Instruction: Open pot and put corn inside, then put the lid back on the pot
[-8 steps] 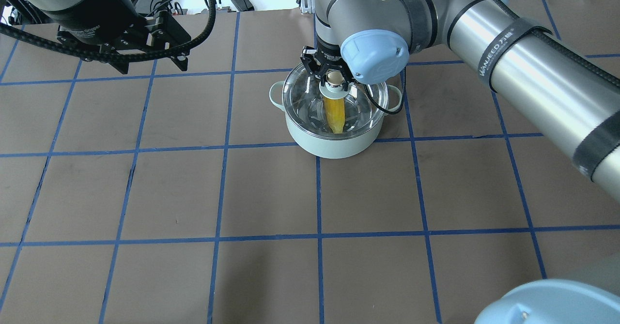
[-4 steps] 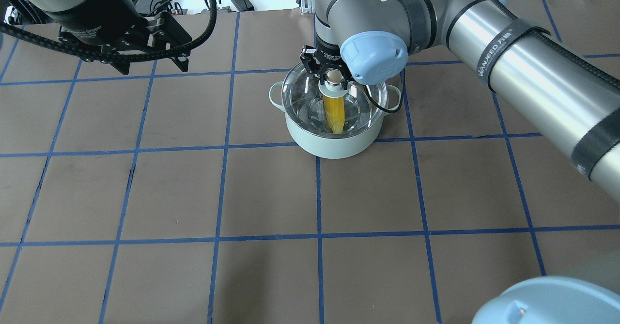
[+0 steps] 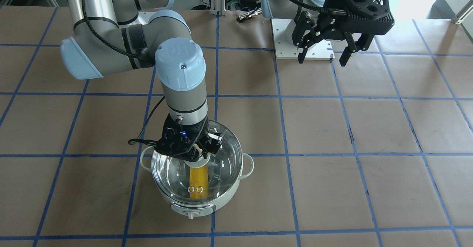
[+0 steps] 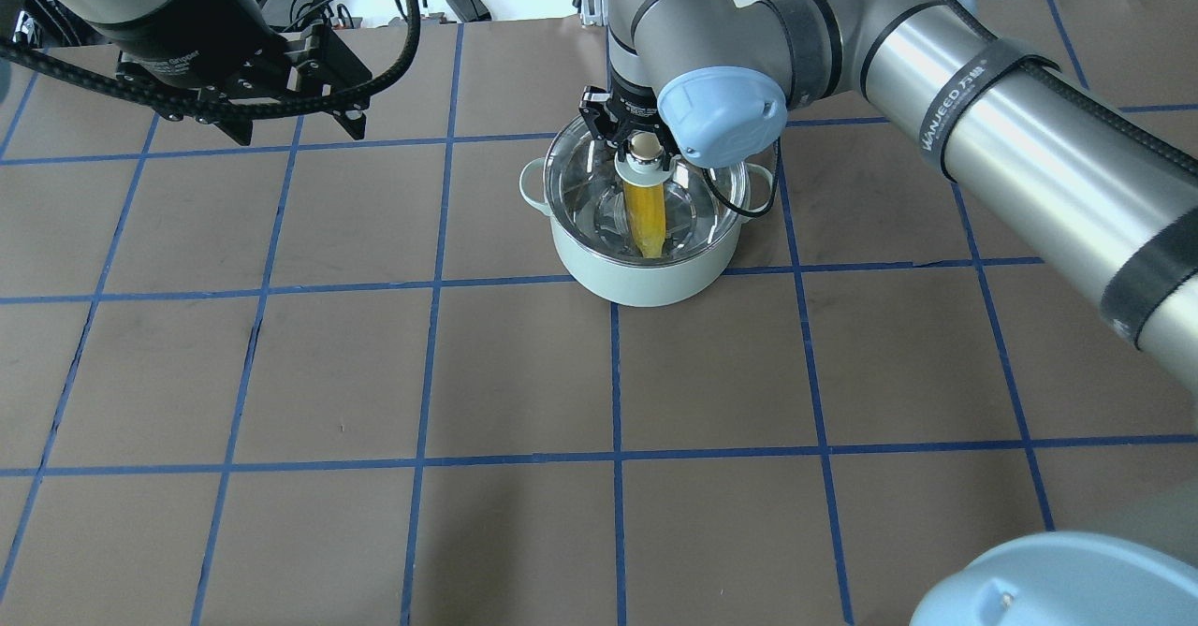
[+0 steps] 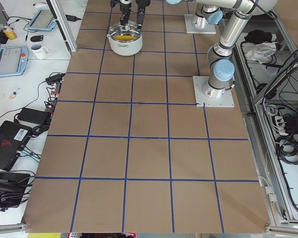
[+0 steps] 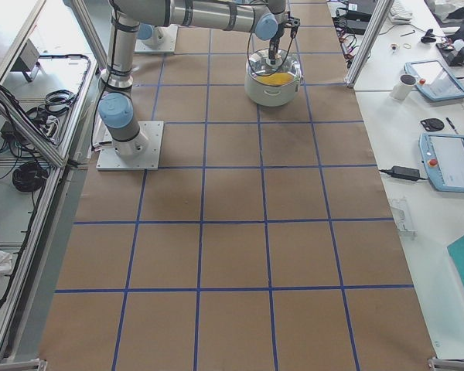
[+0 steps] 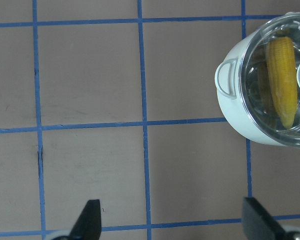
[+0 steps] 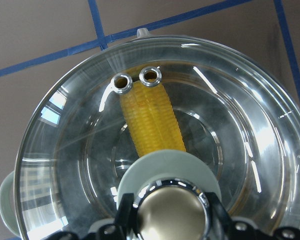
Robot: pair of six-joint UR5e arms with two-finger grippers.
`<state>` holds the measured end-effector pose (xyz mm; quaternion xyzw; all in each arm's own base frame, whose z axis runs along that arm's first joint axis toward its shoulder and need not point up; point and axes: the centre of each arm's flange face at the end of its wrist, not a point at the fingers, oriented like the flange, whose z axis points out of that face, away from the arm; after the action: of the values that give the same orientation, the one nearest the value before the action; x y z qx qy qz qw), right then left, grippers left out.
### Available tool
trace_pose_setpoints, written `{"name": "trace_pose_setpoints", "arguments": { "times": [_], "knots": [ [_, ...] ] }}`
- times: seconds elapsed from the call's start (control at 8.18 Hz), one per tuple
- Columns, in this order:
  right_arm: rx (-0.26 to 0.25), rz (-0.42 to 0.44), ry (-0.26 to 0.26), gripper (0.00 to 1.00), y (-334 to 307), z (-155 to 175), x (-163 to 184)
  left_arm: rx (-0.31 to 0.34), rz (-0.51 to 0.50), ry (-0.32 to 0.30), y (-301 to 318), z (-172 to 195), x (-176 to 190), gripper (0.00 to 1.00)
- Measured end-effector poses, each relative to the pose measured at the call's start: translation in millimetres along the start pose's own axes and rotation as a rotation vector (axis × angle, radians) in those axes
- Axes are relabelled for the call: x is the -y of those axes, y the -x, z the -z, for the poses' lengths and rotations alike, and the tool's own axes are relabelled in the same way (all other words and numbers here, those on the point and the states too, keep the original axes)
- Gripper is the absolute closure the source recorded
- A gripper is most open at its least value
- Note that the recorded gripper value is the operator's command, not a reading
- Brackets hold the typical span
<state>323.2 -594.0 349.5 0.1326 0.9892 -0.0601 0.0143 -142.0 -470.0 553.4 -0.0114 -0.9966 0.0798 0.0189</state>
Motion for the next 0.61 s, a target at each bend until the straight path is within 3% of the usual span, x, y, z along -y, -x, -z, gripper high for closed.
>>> {"name": "trace_pose_setpoints", "arguments": {
  "times": [0.37,0.49,0.61],
  "knots": [
    [-0.003,0.015,-0.009,1.0,-2.8,-7.5,-3.0,0.0,0.0,0.003,0.1,-1.8,0.1,0.0],
    [-0.004,0.019,-0.01,0.85,-3.2,-8.8,-3.4,0.0,0.0,0.005,0.1,-2.6,0.0,0.0],
    [-0.006,0.026,-0.011,0.77,-3.3,-9.1,-3.4,0.0,0.0,0.005,0.1,-2.5,0.1,0.0]
  ]
}}
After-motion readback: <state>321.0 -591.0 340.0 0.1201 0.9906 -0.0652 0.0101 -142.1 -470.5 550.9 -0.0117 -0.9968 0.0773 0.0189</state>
